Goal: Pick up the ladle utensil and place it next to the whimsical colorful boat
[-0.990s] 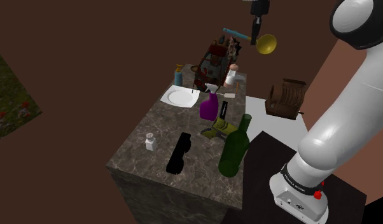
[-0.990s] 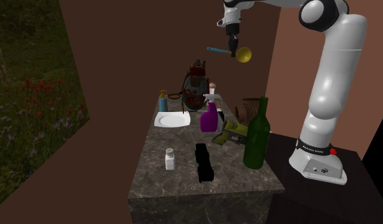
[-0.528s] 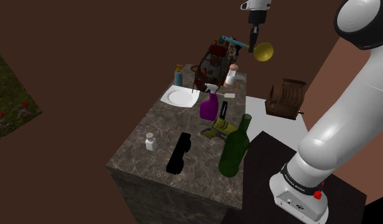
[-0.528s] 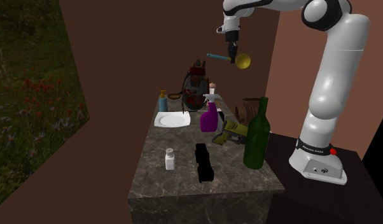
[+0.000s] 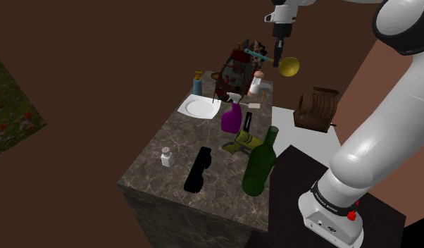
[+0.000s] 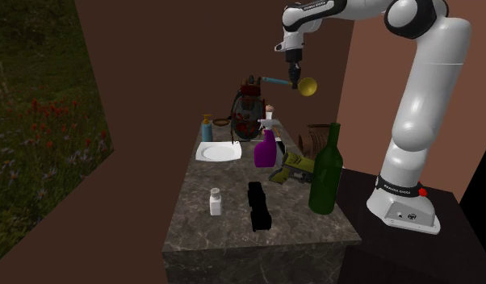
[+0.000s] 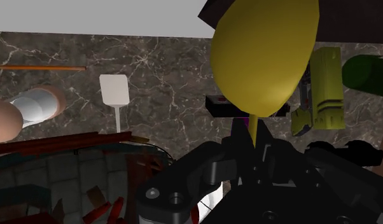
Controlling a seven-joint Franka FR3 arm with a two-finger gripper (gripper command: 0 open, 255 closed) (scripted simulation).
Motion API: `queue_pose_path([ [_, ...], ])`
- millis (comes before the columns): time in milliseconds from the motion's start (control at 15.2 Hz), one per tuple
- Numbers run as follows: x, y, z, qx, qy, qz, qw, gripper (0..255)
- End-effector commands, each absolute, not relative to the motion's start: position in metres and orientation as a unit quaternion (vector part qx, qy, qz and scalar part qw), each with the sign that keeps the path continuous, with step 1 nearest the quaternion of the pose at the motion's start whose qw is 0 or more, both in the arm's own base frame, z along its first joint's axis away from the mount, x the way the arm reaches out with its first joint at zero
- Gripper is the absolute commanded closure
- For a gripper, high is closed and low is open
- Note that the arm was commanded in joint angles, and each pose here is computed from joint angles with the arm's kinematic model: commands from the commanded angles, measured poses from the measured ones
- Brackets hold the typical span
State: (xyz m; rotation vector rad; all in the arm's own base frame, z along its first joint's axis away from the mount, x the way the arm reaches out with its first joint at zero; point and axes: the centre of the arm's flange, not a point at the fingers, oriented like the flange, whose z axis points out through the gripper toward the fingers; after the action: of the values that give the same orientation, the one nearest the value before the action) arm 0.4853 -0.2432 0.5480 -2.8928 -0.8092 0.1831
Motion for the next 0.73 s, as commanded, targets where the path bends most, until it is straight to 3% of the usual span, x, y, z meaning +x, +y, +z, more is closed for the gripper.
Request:
queue_pose_path([
  [0,0.486,-0.242,0.537,-0.959,-0.268,0.061,0.066,255],
  [660,0.486,-0.242,0.484,-0.959,-0.268,0.060,0.066,255],
])
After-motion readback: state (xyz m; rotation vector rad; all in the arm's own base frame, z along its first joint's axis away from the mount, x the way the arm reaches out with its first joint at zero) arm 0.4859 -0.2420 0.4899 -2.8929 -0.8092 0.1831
